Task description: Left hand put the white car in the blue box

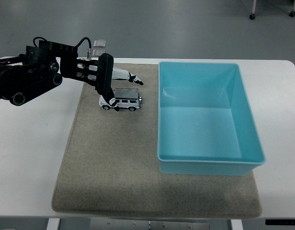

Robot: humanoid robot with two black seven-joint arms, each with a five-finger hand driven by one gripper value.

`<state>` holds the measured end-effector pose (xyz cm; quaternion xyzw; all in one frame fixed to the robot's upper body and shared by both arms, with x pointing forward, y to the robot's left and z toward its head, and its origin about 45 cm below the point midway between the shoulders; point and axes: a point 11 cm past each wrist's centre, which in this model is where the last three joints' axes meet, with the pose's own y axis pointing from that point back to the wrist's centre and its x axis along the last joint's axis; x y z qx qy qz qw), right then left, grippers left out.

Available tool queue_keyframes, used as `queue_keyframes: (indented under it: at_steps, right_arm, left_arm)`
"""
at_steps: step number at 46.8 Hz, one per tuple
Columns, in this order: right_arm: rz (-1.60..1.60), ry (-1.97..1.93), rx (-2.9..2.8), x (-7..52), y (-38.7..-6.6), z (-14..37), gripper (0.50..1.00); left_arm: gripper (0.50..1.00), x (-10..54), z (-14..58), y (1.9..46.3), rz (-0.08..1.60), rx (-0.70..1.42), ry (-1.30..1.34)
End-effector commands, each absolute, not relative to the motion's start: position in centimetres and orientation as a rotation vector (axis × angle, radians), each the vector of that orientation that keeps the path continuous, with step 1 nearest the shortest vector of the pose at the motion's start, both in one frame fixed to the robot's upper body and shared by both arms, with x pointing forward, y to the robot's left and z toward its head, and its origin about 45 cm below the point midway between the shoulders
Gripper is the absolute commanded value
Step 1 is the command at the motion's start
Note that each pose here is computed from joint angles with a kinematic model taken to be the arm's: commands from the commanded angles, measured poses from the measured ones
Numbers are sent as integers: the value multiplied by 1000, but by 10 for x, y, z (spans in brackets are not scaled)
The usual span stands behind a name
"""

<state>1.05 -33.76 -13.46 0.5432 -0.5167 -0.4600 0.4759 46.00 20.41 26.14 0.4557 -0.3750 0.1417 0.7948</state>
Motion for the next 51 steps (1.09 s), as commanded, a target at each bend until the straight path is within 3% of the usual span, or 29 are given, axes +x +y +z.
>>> queue_keyframes:
  at_steps: [1,18,28,30,42,48,51]
  right_arm:
    - [-1124,-1263,1327,11,-338,-135,936]
    - [-1125,-1262,1328,11,-337,-135,936]
    - [-1125,-1262,1328,11,-337,-135,936]
    - [-1125,-1262,1328,11,-337,-135,936]
    - [-1125,-1262,1328,11,-337,-135,936]
    - [-1125,-1262,1328,11,-337,-135,936]
    - [-1124,-1263,1327,11,-338,-135,936]
  left_arm:
    - [996,462,253,200,303,1012,-823]
    - [994,462,245,187,308,1043,-823]
    - [969,468,246,190,364,1081,-841]
    - [932,468,246,190,367,1083,-843]
    - [853,468,247,184,375,1066,-852]
    - [767,466,244,179,364,1063,-853]
    - [688,467,245,180,367,1066,-857]
